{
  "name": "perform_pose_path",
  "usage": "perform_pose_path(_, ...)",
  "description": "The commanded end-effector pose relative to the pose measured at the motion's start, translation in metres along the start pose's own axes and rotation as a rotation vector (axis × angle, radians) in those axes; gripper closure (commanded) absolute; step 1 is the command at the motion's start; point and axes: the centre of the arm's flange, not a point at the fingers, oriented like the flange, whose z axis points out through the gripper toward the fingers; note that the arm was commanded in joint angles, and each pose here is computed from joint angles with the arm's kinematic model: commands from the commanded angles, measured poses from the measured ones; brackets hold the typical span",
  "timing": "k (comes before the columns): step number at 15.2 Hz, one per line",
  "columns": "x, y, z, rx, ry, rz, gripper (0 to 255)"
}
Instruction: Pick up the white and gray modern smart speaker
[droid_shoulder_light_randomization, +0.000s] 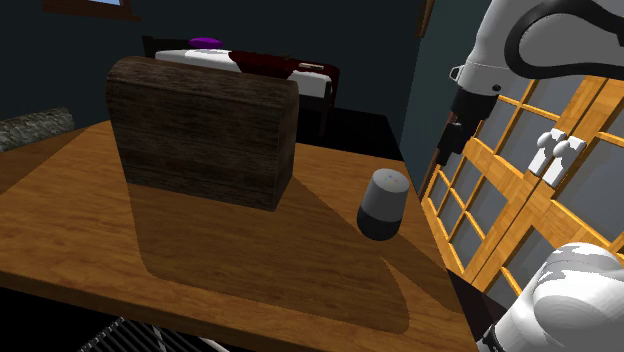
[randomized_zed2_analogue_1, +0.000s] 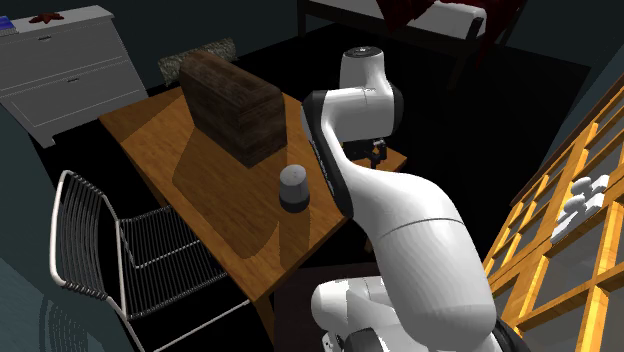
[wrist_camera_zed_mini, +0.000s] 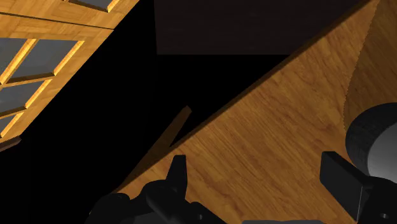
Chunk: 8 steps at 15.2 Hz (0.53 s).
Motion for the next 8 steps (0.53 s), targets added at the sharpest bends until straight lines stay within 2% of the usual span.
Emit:
perform_pose_path(1, 0.000, 0.000, 0.000, 0.000, 0.000, 0.000, 0)
perform_pose_path(8, 0.028, -0.085, -0.005, 0.017, 0.011, 0.156, 0)
